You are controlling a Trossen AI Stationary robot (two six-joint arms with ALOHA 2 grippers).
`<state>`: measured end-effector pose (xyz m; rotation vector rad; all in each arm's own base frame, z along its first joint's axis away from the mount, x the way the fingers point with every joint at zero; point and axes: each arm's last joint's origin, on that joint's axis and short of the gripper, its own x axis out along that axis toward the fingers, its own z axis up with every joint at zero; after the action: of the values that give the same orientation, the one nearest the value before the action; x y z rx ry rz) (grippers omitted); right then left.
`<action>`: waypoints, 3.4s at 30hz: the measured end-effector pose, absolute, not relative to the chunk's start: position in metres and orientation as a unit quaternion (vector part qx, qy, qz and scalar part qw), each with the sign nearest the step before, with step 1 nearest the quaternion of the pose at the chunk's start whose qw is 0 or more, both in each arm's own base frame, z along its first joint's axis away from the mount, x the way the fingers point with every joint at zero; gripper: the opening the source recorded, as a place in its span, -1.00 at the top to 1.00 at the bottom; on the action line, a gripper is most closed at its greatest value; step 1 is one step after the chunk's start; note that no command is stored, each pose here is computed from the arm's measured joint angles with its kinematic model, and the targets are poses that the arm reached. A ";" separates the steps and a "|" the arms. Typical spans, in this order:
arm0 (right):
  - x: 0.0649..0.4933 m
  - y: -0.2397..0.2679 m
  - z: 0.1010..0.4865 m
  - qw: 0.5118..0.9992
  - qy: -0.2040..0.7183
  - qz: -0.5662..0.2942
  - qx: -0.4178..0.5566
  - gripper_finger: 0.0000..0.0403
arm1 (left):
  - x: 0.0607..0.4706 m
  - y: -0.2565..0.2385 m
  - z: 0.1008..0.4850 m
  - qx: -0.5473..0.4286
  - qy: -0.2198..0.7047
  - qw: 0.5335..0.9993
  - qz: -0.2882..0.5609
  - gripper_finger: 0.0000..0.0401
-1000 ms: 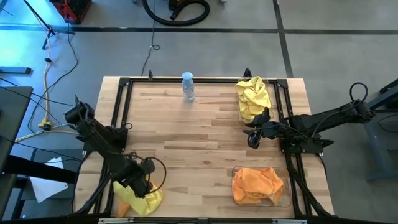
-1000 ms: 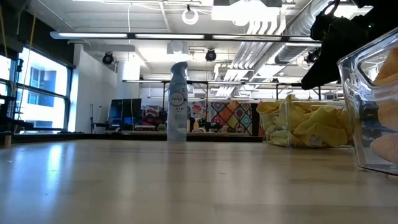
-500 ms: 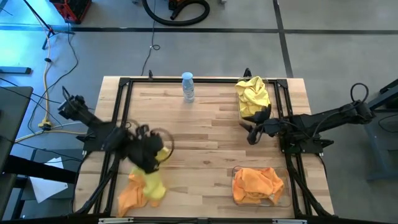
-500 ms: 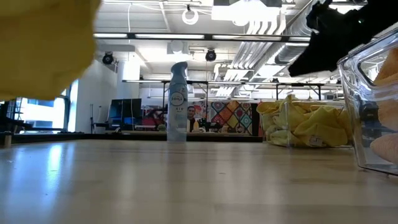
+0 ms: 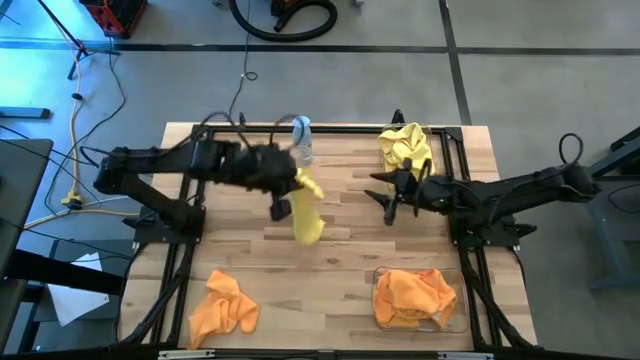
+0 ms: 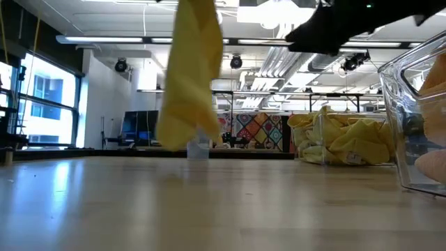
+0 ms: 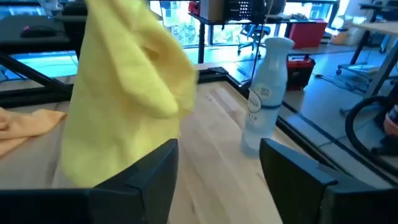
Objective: Sort microfiber towel by color & place in baskets
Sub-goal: Put the yellow microfiber cloth into the top transparent bin
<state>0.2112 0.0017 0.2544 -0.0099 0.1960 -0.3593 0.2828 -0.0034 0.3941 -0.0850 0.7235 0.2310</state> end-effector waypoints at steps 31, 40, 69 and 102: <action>0.364 -0.004 0.267 0.977 0.163 -0.092 -0.099 0.49 | 0.326 0.021 0.414 -0.005 0.270 0.961 0.052 0.99; 0.357 -0.005 0.265 0.970 0.201 -0.112 -0.079 0.90 | 0.319 0.021 0.413 -0.009 0.293 0.955 0.053 0.74; 0.152 -0.031 0.349 0.843 0.260 -0.465 0.075 1.00 | 0.159 0.014 0.254 -0.108 0.204 0.966 0.118 0.72; 0.185 -0.127 0.218 0.715 0.523 -0.385 0.261 0.53 | 0.137 0.012 0.153 -0.141 0.126 0.975 0.112 0.72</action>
<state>0.1853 -0.1272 0.2176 0.5773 1.1577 -0.8521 0.1371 0.0124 0.1525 -0.2853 0.2532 0.2266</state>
